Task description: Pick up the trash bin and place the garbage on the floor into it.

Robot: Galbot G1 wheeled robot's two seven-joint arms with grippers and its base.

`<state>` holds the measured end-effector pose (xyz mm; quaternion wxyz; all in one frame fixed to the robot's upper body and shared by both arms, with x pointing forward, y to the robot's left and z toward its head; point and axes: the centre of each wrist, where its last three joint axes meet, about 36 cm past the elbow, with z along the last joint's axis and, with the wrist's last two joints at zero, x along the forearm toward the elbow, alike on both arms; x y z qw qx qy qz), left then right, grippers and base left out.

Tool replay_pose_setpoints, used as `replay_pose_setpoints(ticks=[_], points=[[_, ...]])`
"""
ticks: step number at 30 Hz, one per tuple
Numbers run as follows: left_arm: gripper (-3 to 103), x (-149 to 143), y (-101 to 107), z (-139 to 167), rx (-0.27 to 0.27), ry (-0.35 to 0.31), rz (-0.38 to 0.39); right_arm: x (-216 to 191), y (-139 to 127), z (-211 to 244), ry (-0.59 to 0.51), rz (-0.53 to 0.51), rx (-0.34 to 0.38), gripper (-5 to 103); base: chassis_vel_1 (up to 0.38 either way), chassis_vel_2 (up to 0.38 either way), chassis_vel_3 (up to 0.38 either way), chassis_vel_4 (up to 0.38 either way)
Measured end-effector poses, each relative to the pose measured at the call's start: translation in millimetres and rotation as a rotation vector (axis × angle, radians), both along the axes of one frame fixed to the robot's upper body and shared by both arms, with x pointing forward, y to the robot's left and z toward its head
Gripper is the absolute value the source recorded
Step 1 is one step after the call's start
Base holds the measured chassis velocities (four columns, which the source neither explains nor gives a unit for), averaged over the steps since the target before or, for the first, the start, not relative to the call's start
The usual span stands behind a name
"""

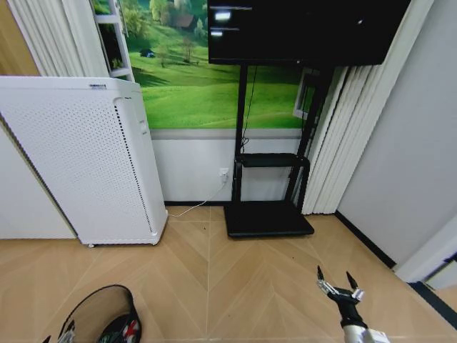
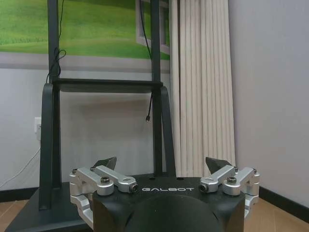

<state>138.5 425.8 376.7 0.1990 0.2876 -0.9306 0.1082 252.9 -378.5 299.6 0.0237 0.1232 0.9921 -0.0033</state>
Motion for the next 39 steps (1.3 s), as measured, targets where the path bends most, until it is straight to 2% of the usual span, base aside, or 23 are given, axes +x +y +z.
replay_pose_setpoints(ticks=[2, 3, 4, 6, 7, 8, 9, 10, 11, 13, 14, 16, 17, 18, 19, 20, 22, 24, 26, 28, 29, 31, 39], points=[[89, -10, -4, 21, 0.073, 0.003, -0.018, 3, 0, 1, 0.016, 0.006, -0.010, 100, 0.000, 0.000, 0.000, 0.000], [94, -12, -5, 28, 0.095, -0.006, -0.027, 3, 1, 2, 0.018, 0.008, -0.014, 100, 0.000, 0.000, 0.000, 0.000], [94, -12, -5, 28, 0.095, -0.006, -0.027, 3, 1, 2, 0.018, 0.008, -0.014, 100, 0.000, 0.000, 0.000, 0.000], [99, -16, -10, 48, 0.186, -0.094, -0.105, -1, 6, 0, 0.034, 0.032, -0.034, 100, 0.000, 0.000, 0.000, 0.000], [99, -16, -10, 48, 0.186, -0.094, -0.105, -1, 6, 0, 0.034, 0.032, -0.034, 100, 0.000, 0.000, 0.000, 0.000], [100, -14, -13, 61, 0.284, -0.140, -0.179, -6, 14, -3, 0.052, 0.054, -0.051, 100, 0.000, 0.000, 0.000, 0.000], [100, -10, -18, 70, 0.351, -0.163, -0.229, -11, 20, -3, 0.062, 0.076, -0.062, 100, 0.000, 0.000, 0.000, 0.000], [100, -5, -24, 77, 0.399, -0.188, -0.265, -15, 25, -1, 0.068, 0.094, -0.071, 100, 0.000, 0.000, 0.000, 0.000], [100, -5, -24, 77, 0.399, -0.188, -0.265, -15, 25, -1, 0.068, 0.094, -0.071, 100, 0.000, 0.000, 0.000, 0.000], [100, 15, -47, 92, 0.476, -0.276, -0.359, -22, 37, 10, 0.072, 0.132, -0.089, 100, 0.000, 0.000, 0.000, 0.000], [100, 15, -47, 92, 0.476, -0.276, -0.359, -22, 37, 10, 0.072, 0.132, -0.089, 100, 0.000, 0.000, 0.000, 0.000], [100, 38, -75, 103, 0.465, -0.394, -0.449, -29, 42, 29, 0.074, 0.185, -0.098, 100, 0.000, 0.000, 0.000, 0.000], [100, 38, -75, 103, 0.465, -0.394, -0.449, -29, 42, 29, 0.074, 0.185, -0.098, 100, 0.000, 0.000, 0.000, 0.000], [100, 47, -88, 106, 0.440, -0.440, -0.484, -33, 43, 38, 0.075, 0.213, -0.104, 100, 0.000, 0.000, 0.000, 0.000], [100, 47, -88, 106, 0.440, -0.440, -0.484, -33, 43, 38, 0.075, 0.213, -0.104, 100, 0.000, 0.000, 0.000, 0.000], [100, 58, -104, 109, 0.400, -0.501, -0.523, -39, 44, 51, 0.076, 0.246, -0.104, 100, 0.000, 0.000, 0.000, 0.000], [100, 63, -111, 110, 0.381, -0.527, -0.535, -43, 45, 57, 0.076, 0.257, -0.098, 100, 0.000, 0.000, 0.000, 0.000], [100, 74, -129, 111, 0.327, -0.580, -0.555, -56, 49, 70, 0.087, 0.273, -0.082, 100, 0.000, 0.000, 0.000, 0.000], [100, 76, -133, 111, 0.314, -0.589, -0.553, -59, 51, 75, 0.090, 0.276, -0.076, 100, 0.000, 0.000, 0.000, 0.000], [100, 79, -144, 107, 0.276, -0.599, -0.553, -67, 60, 88, 0.097, 0.273, -0.036, 100, 0.000, 0.000, 0.000, 0.000], [100, 79, -144, 107, 0.276, -0.599, -0.553, -67, 60, 88, 0.097, 0.273, -0.036, 100, 0.000, 0.000, 0.000, 0.000], [100, 80, -148, 98, 0.280, -0.592, -0.557, -71, 72, 94, 0.106, 0.261, 0.011, 100, 0.000, 0.000, 0.000, 0.000], [100, 76, -152, 86, 0.278, -0.569, -0.554, -68, 85, 106, 0.099, 0.198, 0.066, 100, 0.000, 0.000, 0.000, 0.000]])
